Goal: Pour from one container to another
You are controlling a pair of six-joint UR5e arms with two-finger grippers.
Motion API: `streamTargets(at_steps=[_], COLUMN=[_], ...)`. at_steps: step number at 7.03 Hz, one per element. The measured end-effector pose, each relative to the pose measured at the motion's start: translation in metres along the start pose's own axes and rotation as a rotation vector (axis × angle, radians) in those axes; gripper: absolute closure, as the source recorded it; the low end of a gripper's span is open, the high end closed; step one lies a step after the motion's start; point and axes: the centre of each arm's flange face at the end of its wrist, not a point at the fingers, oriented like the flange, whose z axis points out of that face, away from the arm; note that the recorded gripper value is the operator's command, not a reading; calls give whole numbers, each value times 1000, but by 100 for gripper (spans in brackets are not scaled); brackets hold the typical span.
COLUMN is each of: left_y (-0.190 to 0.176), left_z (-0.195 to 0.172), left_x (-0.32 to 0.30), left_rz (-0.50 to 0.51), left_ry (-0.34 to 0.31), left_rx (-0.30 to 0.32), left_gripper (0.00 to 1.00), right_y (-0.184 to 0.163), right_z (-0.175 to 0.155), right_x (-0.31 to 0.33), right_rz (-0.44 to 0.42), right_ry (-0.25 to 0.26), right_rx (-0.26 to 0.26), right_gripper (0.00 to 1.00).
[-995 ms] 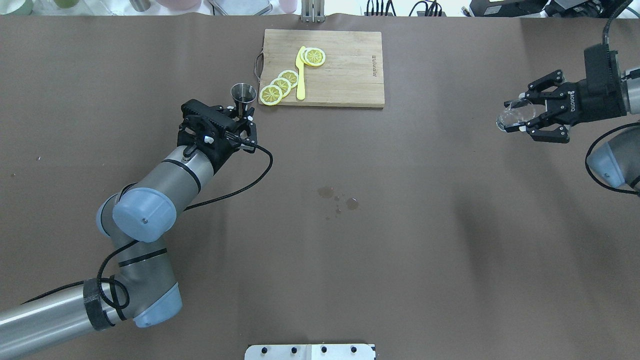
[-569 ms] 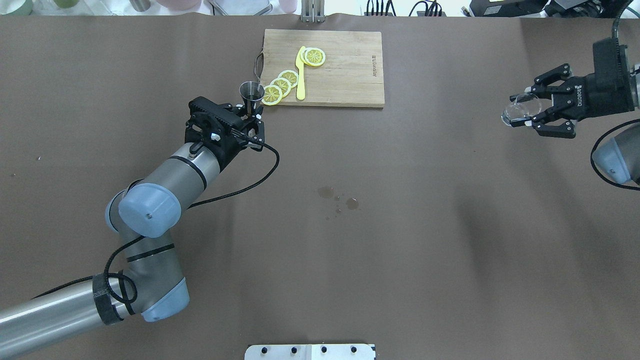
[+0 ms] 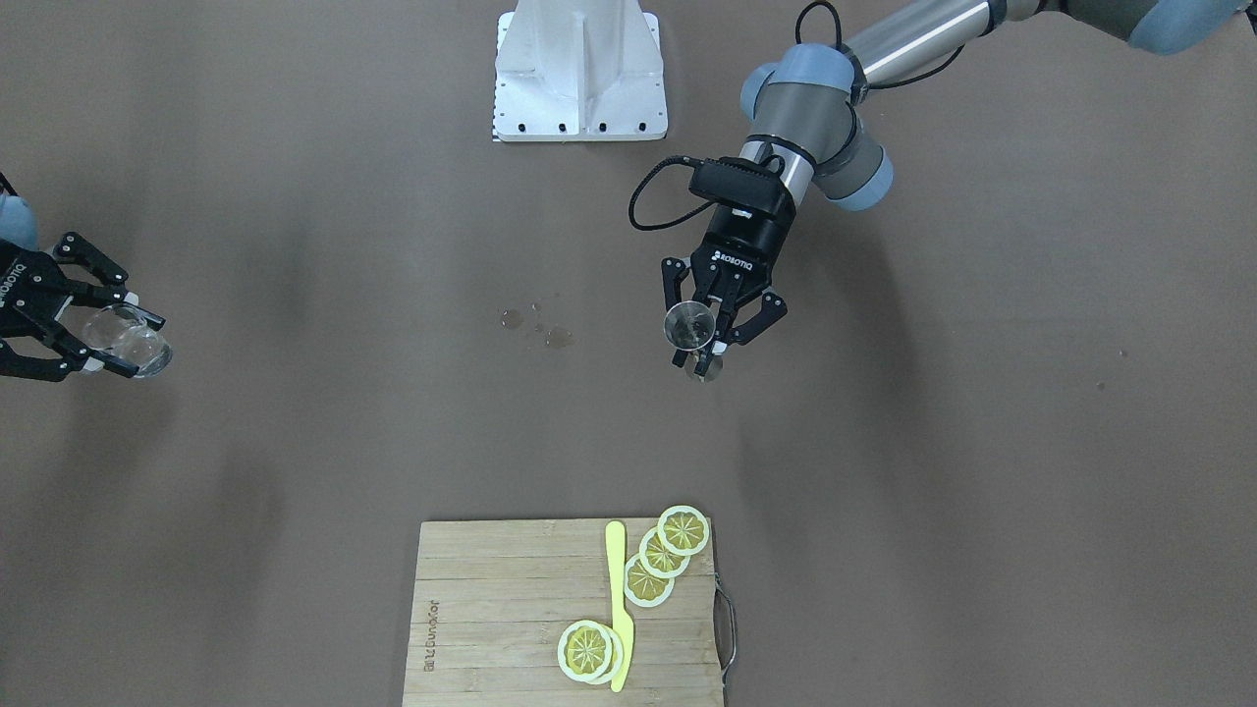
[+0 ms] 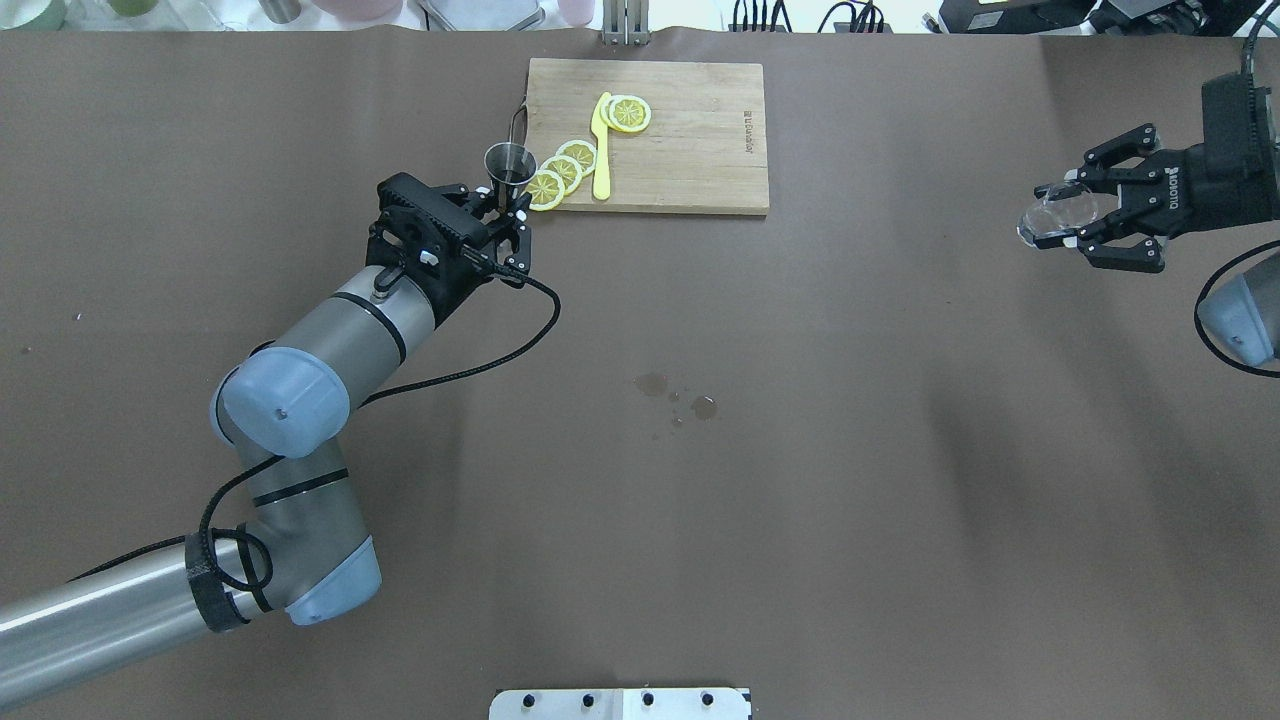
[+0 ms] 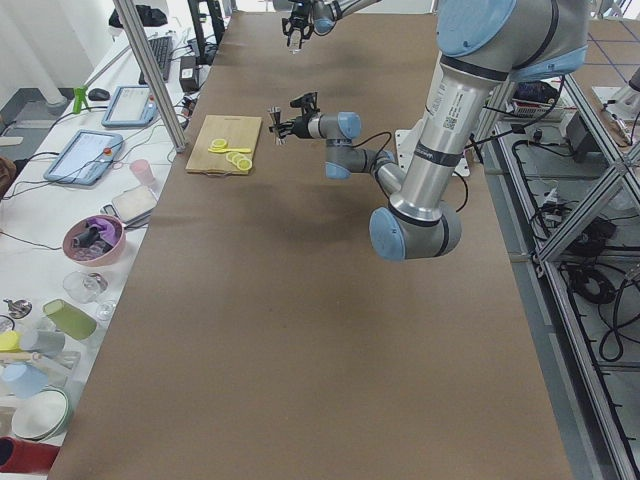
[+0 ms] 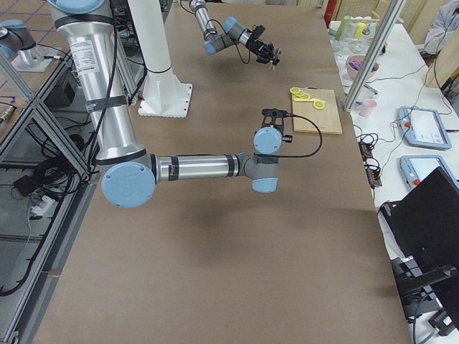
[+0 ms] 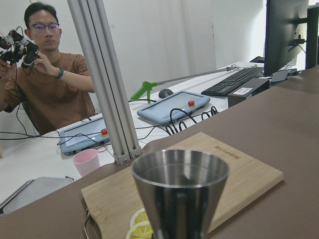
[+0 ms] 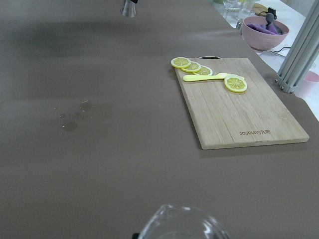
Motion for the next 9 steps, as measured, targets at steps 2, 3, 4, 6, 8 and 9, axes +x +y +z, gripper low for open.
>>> streamTargets(at_steps=[2,3,4,6,8,9], left_y=[-2,4,12,14,8,-2], left_z=[0,1,2,2,0,0], left_x=[-6,-3,0,3,1,10], left_rz=[-3,-4,-4,-6,25,20], left_ry=[8,20,27,60,86,107], left_rx=[3,-9,-22,-35,-18,7], left_gripper=[100,100,100,100,100,100], right_y=[4,6,8,9,1,-2], right_z=[1,1,1,0,1,5], right_x=[1,1,0,0,0,-1], right_rz=[7,8,11,11,4,-6], right_ry=[7,9,11,24,37,50], right_rx=[-5,-7,-9,-9,-7,-4], right_gripper=[100,100,100,100,100,100])
